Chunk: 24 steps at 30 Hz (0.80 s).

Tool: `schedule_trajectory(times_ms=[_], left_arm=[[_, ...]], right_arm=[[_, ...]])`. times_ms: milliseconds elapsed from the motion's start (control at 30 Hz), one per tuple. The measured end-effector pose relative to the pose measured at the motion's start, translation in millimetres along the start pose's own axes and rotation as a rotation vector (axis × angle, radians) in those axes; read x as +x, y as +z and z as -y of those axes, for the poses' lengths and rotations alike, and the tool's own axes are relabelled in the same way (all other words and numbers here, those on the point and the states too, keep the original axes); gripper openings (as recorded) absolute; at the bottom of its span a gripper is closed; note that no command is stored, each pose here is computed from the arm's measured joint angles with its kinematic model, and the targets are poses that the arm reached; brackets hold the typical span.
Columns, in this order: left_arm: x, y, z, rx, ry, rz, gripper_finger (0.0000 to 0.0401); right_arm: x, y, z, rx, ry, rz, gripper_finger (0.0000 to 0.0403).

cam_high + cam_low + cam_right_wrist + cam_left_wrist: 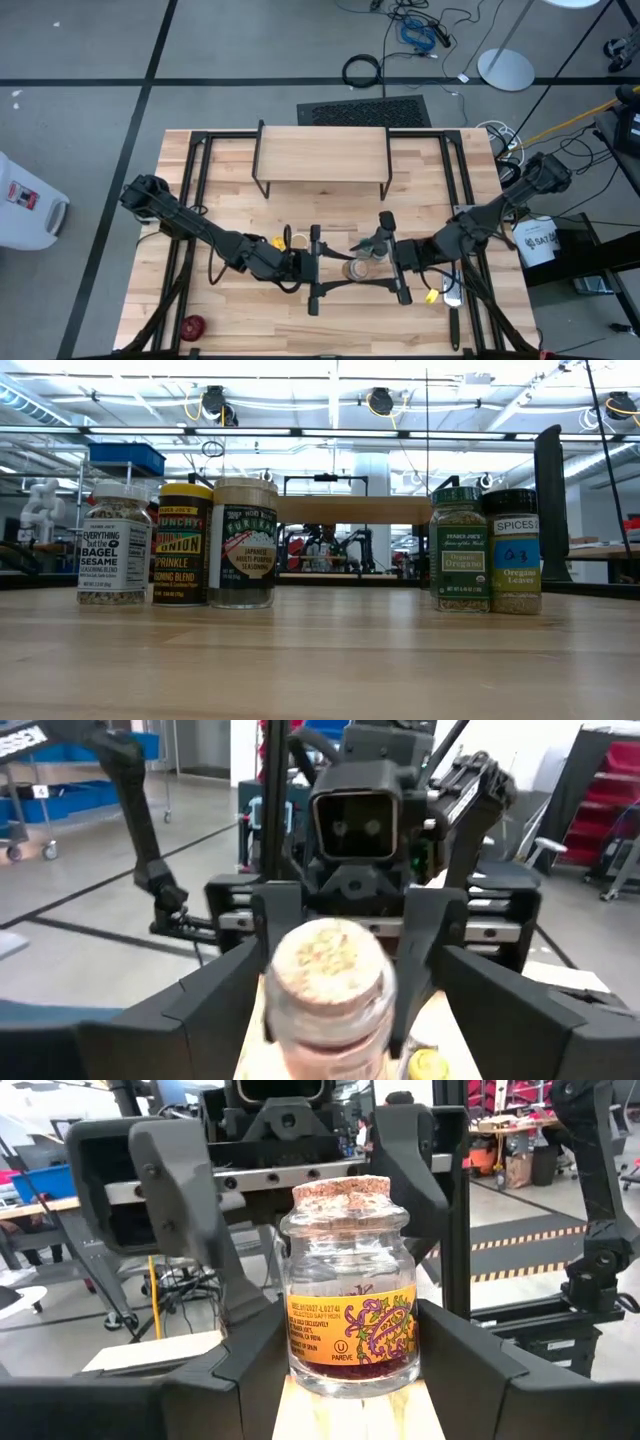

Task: Shelf spices
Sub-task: Put the transparent seasoning bottle on the shelf

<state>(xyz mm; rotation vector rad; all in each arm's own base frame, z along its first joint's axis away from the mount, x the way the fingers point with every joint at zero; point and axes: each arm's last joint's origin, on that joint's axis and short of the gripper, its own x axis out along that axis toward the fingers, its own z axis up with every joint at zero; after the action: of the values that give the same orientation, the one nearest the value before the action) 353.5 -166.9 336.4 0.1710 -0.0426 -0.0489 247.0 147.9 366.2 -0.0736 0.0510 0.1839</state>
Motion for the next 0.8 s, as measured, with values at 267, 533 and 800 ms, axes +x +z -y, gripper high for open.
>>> schedule_trajectory(times_ms=[267,533,800], left_arm=[[0,-5,1,-0.001,-0.008,-0.045,0.0206],[-1,-7,-2,0.009,0.007,-0.081,0.0206],[-13,0,-16,-0.008,0.068,-0.162,0.0206]], right_arm=[[-11,2,-6,-0.028,-0.030,-0.021,0.0297],[-26,8,-8,-0.067,-0.138,-0.027,0.0297],[-32,6,-13,-0.075,-0.117,-0.053,0.0297]])
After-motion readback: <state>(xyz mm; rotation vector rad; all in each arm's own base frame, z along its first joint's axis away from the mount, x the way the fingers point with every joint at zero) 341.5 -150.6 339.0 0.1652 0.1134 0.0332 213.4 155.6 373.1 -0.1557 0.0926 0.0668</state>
